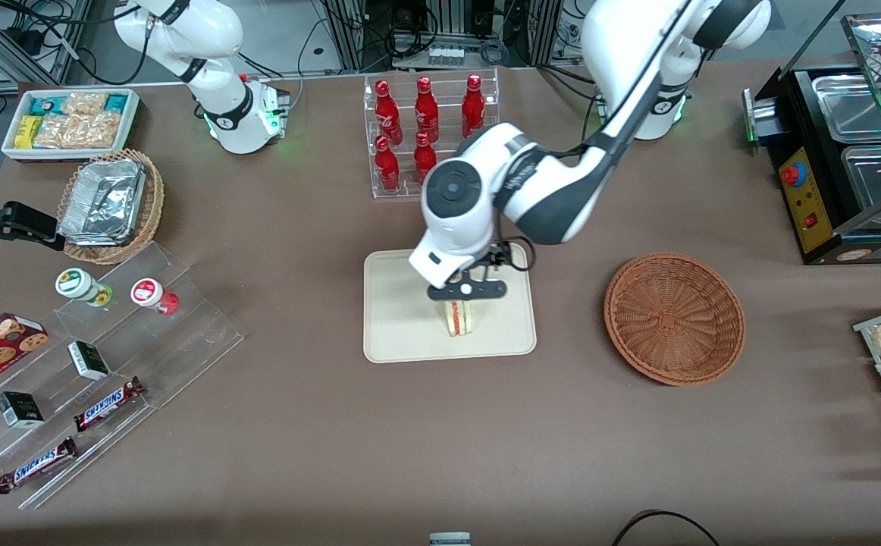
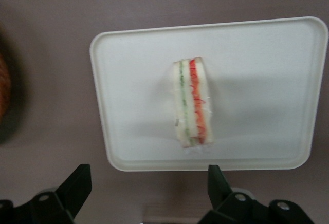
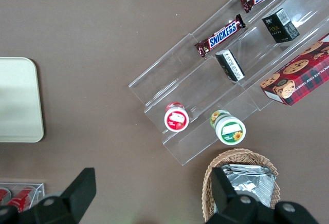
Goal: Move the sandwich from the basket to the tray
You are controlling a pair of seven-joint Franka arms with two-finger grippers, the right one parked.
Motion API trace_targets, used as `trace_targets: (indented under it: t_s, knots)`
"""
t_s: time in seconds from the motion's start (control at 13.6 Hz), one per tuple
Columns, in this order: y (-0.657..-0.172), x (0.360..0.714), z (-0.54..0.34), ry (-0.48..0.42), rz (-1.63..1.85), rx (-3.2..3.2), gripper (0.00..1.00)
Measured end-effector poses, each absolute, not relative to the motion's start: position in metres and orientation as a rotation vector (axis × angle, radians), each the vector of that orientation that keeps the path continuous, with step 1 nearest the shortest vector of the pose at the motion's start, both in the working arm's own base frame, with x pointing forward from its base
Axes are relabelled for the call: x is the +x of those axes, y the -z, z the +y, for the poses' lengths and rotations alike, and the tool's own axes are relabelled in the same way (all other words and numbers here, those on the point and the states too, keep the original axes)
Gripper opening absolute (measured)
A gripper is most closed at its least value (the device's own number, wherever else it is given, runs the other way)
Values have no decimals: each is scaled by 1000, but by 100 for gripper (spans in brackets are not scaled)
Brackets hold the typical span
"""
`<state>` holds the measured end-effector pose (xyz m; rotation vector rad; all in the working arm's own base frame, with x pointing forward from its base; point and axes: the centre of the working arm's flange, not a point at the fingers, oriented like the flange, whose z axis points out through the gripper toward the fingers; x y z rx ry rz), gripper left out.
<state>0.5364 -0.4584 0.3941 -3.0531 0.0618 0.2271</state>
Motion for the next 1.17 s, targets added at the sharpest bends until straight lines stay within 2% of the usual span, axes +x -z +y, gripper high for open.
trace_targets:
  t_s: [0.15, 0.29, 0.73, 0.95, 1.17]
  knots:
    - [-411, 557, -417, -274, 167, -3051, 100]
    - [-429, 570, -379, -276, 248, -3052, 100]
    - [-477, 558, -265, -257, 326, -3003, 100]
    - [-472, 552, -220, -230, 317, -2982, 100]
    - [-470, 555, -182, -241, 347, -2997, 100]
